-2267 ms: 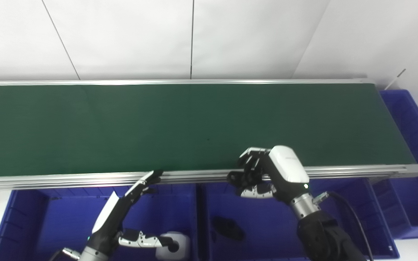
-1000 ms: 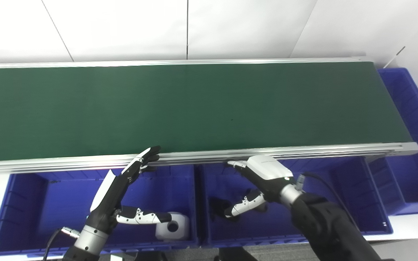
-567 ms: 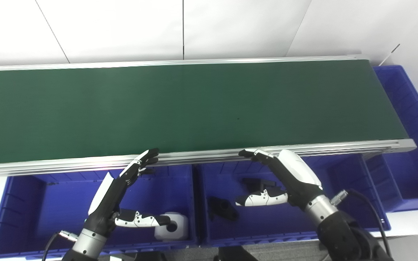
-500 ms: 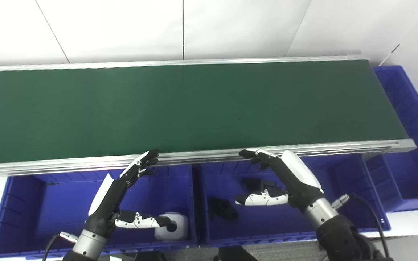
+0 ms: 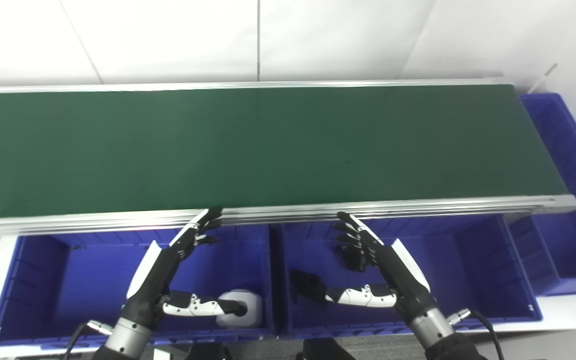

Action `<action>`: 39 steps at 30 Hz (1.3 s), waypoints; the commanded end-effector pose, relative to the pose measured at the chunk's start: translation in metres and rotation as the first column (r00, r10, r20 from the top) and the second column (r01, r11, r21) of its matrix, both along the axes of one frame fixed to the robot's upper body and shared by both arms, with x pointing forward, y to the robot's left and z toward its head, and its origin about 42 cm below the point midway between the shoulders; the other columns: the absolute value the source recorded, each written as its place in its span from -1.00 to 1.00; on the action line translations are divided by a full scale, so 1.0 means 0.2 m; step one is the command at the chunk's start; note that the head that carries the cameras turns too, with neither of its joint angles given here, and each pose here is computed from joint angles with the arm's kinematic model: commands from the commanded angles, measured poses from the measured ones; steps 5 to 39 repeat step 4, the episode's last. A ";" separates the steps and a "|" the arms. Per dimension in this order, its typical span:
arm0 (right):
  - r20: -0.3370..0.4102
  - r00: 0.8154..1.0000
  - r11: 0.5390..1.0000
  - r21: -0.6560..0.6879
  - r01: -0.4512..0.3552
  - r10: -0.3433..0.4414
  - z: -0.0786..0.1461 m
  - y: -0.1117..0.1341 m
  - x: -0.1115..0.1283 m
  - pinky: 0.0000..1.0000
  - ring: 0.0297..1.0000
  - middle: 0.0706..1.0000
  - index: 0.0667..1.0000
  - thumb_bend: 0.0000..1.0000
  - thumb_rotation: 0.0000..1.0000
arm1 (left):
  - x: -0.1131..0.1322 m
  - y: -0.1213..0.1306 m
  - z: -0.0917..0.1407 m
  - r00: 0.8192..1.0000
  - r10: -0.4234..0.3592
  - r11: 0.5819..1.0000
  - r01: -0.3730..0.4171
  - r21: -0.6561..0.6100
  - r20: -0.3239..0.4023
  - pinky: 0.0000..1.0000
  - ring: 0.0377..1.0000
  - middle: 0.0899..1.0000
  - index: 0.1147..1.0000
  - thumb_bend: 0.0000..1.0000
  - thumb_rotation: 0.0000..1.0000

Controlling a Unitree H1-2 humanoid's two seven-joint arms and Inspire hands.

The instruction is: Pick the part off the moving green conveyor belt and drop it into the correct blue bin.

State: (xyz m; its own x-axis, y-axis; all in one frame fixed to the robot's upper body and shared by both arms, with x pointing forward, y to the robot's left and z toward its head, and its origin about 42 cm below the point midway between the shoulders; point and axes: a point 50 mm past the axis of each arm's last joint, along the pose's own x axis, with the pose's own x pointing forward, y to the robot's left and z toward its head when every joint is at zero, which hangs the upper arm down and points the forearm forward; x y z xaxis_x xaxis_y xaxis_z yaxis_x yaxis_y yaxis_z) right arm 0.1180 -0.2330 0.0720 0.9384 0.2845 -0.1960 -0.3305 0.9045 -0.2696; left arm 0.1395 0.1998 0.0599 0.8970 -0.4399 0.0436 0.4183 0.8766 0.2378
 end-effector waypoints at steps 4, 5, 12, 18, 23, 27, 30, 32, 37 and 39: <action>0.080 0.997 1.000 0.006 -0.009 0.009 0.00 -0.01 -0.02 0.61 0.72 0.79 0.89 0.81 -0.30 | -0.02 -0.02 0.00 0.999 0.023 1.000 -0.023 -0.008 0.046 0.54 0.74 0.81 0.78 0.74 -0.39; 0.080 0.997 1.000 0.006 -0.009 0.009 0.00 -0.01 -0.02 0.61 0.72 0.79 0.89 0.81 -0.30 | -0.02 -0.02 0.00 0.999 0.023 1.000 -0.023 -0.008 0.046 0.54 0.74 0.81 0.78 0.74 -0.39; 0.080 0.997 1.000 0.006 -0.009 0.009 0.00 -0.01 -0.02 0.61 0.72 0.79 0.89 0.81 -0.30 | -0.02 -0.02 0.00 0.999 0.023 1.000 -0.023 -0.008 0.046 0.54 0.74 0.81 0.78 0.74 -0.39; 0.080 0.997 1.000 0.006 -0.009 0.009 0.00 -0.01 -0.02 0.61 0.72 0.79 0.89 0.81 -0.30 | -0.02 -0.02 0.00 0.999 0.023 1.000 -0.023 -0.008 0.046 0.54 0.74 0.81 0.78 0.74 -0.39; 0.080 0.997 1.000 0.006 -0.009 0.009 0.00 -0.01 -0.02 0.61 0.72 0.79 0.89 0.81 -0.30 | -0.02 -0.02 0.00 0.999 0.023 1.000 -0.023 -0.008 0.046 0.54 0.74 0.81 0.78 0.74 -0.39; 0.080 0.997 1.000 0.006 -0.009 0.009 0.00 -0.01 -0.02 0.61 0.72 0.79 0.89 0.81 -0.30 | -0.02 -0.02 0.00 0.999 0.023 1.000 -0.023 -0.008 0.046 0.54 0.74 0.81 0.78 0.74 -0.39; 0.080 0.997 1.000 0.006 -0.009 0.009 0.00 -0.01 -0.02 0.61 0.72 0.79 0.89 0.81 -0.30 | -0.02 -0.02 0.00 0.999 0.023 1.000 -0.023 -0.008 0.046 0.54 0.74 0.81 0.78 0.74 -0.39; 0.080 0.997 1.000 0.006 -0.009 0.009 0.00 -0.01 -0.02 0.61 0.72 0.79 0.89 0.81 -0.30 | -0.02 -0.02 0.00 0.999 0.023 1.000 -0.023 -0.008 0.046 0.54 0.74 0.81 0.78 0.74 -0.39; 0.080 0.997 1.000 0.006 -0.009 0.009 0.00 -0.01 -0.02 0.61 0.72 0.79 0.89 0.81 -0.30 | -0.02 -0.02 0.00 0.999 0.023 1.000 -0.023 -0.008 0.046 0.54 0.74 0.81 0.78 0.74 -0.39; 0.080 0.997 1.000 0.006 -0.009 0.009 0.00 -0.01 -0.02 0.61 0.72 0.79 0.89 0.81 -0.30 | -0.02 -0.02 0.00 0.999 0.023 1.000 -0.023 -0.008 0.046 0.54 0.74 0.81 0.78 0.74 -0.39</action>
